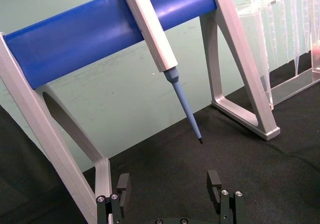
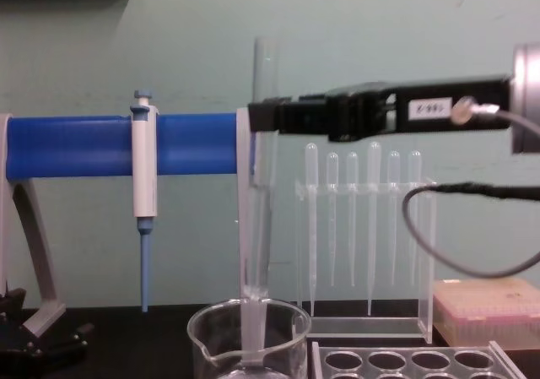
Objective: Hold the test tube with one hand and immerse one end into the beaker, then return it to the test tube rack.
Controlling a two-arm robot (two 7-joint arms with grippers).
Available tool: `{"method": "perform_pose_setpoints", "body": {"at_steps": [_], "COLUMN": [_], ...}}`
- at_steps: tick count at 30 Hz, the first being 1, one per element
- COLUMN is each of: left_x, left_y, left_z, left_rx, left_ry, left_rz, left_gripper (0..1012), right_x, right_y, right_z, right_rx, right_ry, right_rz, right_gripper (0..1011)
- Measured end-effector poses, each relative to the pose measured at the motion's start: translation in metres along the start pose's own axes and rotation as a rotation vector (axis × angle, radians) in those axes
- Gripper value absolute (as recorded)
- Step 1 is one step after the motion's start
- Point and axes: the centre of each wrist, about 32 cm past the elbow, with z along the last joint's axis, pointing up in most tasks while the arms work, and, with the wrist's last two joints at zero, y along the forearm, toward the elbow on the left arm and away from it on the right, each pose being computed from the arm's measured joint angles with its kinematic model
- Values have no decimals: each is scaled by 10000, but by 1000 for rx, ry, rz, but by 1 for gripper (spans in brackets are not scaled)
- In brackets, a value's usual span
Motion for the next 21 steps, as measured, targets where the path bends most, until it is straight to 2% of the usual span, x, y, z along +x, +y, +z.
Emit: {"method": "perform_pose_setpoints", "body": {"at_steps": [6, 11, 12, 16, 21], "left_x": [0, 0, 0, 0, 0], "left_y": [0, 0, 0, 0, 0], "left_z": [0, 0, 0, 0, 0], "left_rx": [0, 0, 0, 0, 0], "left_ry": [0, 0, 0, 0, 0], "left_rz": [0, 0, 0, 0, 0], "left_gripper": [1000, 1000, 1000, 1000, 1000], "right_x": [15, 36, 36, 21, -9], "right_y": [112, 197, 197, 249, 292], "right_z": [-195, -434, -434, -614, -768], "right_rx": [-15, -35, -35, -48, -62], "right_ry": [7, 13, 13, 17, 19], "right_rz": [-8, -26, -26, -27, -24], "right_gripper": [238, 238, 238, 238, 238]}}
